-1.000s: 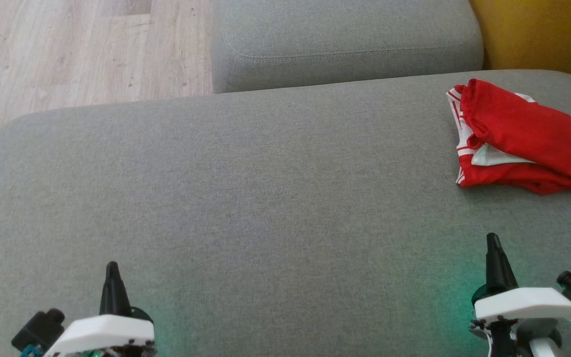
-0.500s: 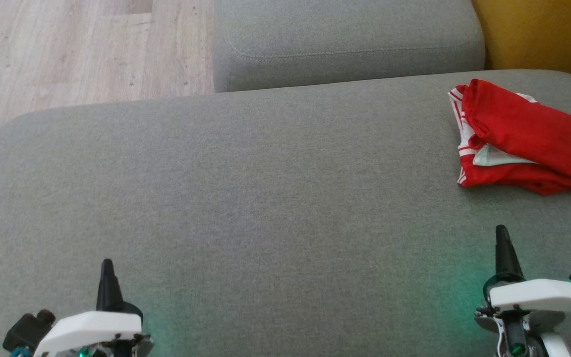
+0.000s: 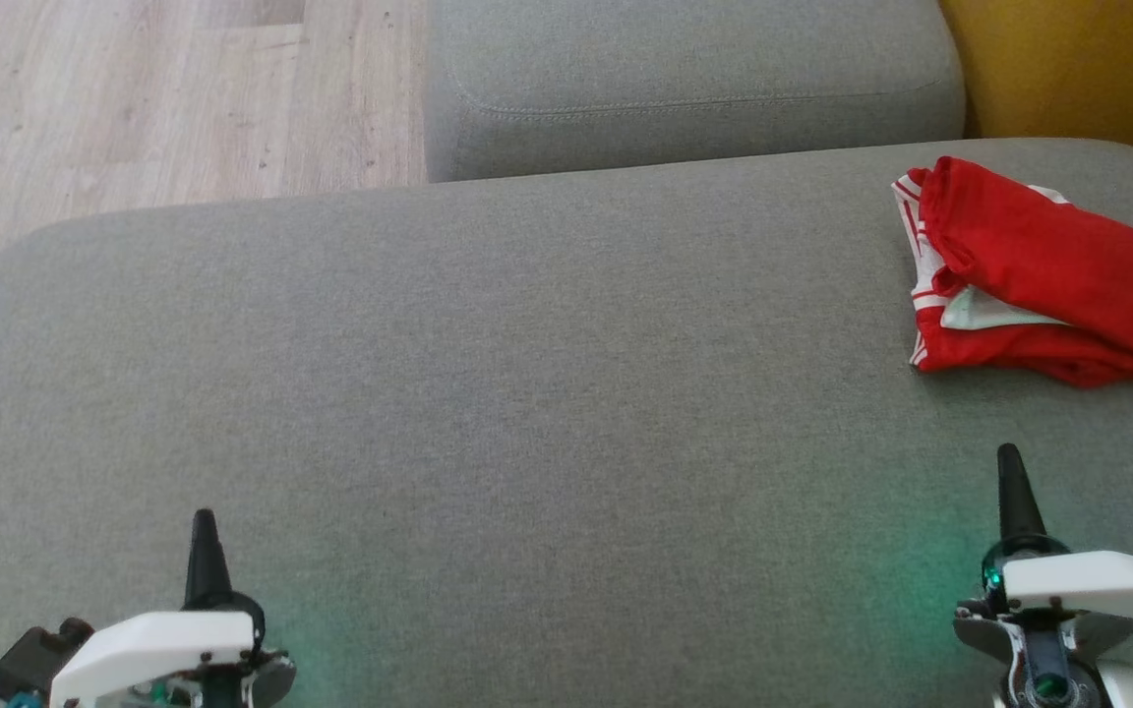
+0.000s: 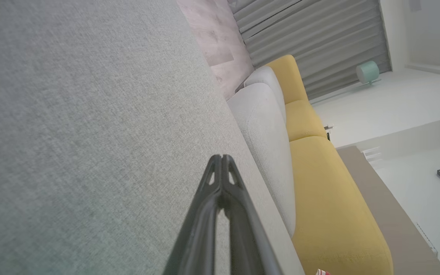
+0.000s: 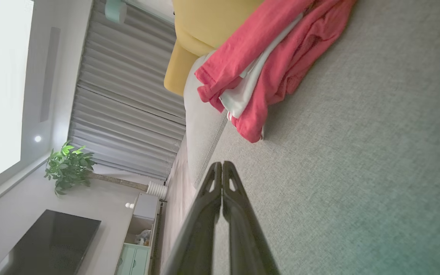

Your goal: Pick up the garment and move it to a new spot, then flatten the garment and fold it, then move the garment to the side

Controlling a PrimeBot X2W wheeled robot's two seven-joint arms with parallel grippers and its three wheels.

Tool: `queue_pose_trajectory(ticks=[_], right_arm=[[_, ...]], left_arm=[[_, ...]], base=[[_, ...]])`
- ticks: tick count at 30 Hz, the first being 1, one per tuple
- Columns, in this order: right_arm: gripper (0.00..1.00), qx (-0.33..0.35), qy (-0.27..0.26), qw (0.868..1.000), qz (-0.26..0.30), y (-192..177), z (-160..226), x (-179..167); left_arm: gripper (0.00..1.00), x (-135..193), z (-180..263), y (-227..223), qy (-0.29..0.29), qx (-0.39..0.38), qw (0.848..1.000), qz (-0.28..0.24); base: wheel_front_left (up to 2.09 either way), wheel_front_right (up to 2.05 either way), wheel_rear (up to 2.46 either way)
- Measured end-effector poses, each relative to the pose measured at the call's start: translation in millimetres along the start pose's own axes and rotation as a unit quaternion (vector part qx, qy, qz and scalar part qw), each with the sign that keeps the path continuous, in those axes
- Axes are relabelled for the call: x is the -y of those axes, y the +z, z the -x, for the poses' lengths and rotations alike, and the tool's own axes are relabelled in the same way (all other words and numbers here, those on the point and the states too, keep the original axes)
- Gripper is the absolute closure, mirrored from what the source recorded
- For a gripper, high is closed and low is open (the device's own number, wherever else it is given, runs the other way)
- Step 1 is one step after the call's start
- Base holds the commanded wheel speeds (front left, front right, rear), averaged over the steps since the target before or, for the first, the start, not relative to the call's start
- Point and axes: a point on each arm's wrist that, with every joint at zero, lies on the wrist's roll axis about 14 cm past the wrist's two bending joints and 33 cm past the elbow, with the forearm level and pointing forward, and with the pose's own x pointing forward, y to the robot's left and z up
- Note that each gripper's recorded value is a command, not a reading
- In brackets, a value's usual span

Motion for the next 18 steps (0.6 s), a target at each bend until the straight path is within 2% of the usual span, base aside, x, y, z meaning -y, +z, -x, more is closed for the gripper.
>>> queue_pose_trajectory(ticks=[18], right_arm=[[1.0,0.004,0.012,0.995,-0.094,7.8,-3.9,-7.3]], left_arm=[[1.0,8.8,-3.9,8.6,-0.019,0.001,0.996,0.086]], base=[[0.0,0.0,0.0]])
